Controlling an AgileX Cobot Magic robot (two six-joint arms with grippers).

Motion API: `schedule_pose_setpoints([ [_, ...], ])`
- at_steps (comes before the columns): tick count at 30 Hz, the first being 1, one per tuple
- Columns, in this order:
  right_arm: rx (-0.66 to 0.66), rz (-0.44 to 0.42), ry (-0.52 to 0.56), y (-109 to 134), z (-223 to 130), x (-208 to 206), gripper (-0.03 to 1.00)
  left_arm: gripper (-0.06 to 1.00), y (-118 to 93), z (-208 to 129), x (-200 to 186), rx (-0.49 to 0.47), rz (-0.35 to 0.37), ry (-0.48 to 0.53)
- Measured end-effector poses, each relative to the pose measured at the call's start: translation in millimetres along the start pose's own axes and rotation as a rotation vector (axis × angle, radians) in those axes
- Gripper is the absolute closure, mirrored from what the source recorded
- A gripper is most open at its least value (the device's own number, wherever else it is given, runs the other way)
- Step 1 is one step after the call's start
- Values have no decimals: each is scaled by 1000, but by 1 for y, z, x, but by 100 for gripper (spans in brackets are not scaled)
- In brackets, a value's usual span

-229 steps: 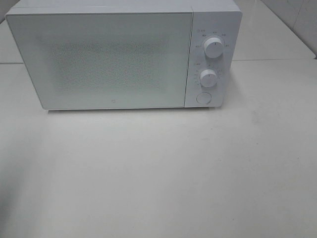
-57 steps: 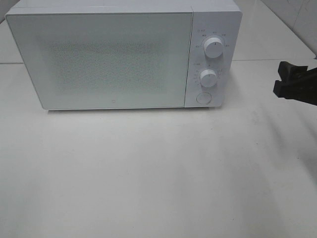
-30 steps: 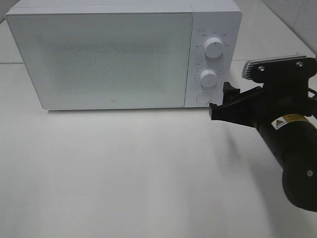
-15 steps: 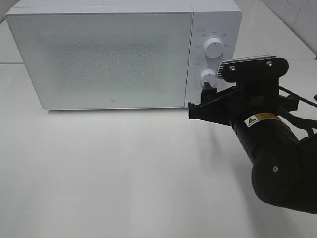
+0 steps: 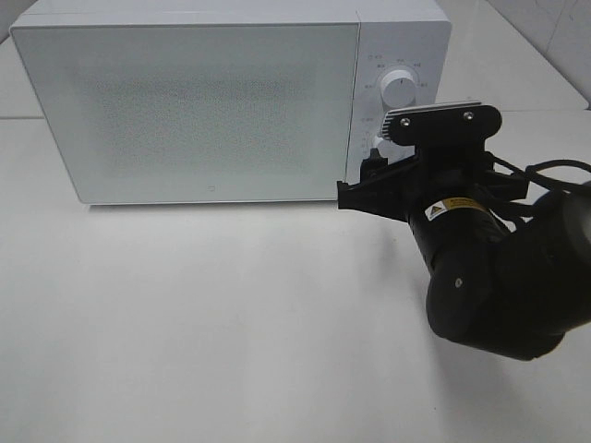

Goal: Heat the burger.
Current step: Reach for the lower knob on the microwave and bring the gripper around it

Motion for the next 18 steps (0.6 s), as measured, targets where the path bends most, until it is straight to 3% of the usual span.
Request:
schedule_pose_setpoints([
  [18,26,20,17,10,-1,48,22,-4,0,0,0,0,1,0],
])
Point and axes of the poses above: a point on each arm's last joint axis where the gripper is mounted, x pointing out along that axis toward the gripper, y along the wrist's bending axis when the last joint is at zero, z = x × y, the point moved 6 cm from there along x, pointing out along that axis toward the gripper, and after that the axes turned 6 degrees about -x, right-handed, at the moved point
